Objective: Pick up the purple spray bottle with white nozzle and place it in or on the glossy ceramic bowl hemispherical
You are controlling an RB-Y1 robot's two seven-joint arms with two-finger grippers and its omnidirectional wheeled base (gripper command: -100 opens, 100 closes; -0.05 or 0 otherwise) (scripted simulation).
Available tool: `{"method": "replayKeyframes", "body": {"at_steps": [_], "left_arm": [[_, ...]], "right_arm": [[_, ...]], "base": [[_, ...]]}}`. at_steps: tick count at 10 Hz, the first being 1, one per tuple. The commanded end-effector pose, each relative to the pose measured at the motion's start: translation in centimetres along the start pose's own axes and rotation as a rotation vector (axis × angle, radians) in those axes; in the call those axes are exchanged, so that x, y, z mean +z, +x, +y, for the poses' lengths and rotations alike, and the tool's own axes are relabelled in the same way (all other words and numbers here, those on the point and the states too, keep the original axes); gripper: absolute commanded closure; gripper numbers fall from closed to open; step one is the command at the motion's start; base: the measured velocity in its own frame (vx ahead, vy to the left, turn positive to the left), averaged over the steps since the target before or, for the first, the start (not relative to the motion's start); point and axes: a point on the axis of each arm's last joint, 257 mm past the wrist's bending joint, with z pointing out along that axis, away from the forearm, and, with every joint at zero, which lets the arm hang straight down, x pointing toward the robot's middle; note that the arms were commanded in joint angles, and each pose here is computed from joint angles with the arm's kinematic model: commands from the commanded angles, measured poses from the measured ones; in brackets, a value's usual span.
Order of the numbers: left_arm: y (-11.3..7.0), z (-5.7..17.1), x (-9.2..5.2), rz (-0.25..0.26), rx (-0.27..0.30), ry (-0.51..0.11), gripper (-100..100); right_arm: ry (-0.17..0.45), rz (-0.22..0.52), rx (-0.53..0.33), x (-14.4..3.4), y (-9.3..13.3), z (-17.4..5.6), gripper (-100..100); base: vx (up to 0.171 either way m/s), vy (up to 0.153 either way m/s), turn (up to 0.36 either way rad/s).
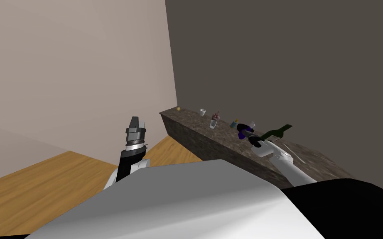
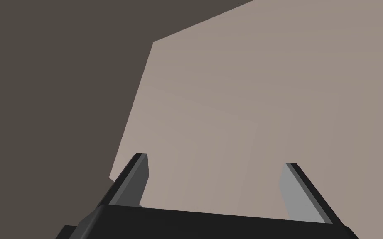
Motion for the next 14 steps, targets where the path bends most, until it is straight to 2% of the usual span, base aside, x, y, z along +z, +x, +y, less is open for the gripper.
{"method": "replayKeyframes", "body": {"at_steps": [1,2,7,8,12,13,14], "left_arm": [[0.0,0.0,0.0,0.000,0.000,0.000,0],[0.0,0.0,0.0,0.000,0.000,0.000,0],[0.0,0.0,0.0,0.000,0.000,0.000,0],[0.0,0.0,0.0,0.000,0.000,0.000,0],[0.0,0.0,0.0,0.000,0.000,0.000,0],[0.0,0.0,0.0,0.000,0.000,0.000,0],[0.0,0.0,0.0,0.000,0.000,0.000,0]], "right_arm": [[0.018,-0.004,0.002,0.1,-1.0,-0.8,100],[0.028,-0.008,0.002,0.2,-1.8,-1.4,100],[0.098,-0.053,-0.006,0.7,-8.3,-4.5,100],[0.098,-0.053,-0.006,0.7,-8.3,-4.5,100],[0.137,-0.085,0.009,1.0,-12.2,-5.8,100],[0.132,-0.081,0.002,0.8,-11.8,-5.8,100],[0.134,-0.084,0.004,0.8,-12.0,-5.9,-100]], "base": [[-0.027,-0.067,0.079],[-0.023,-0.076,0.081],[0.004,-0.125,0.081],[0.021,-0.077,0.024],[0.093,-0.085,0.039],[0.067,-0.043,0.013],[0.011,-0.009,0.002]]}}
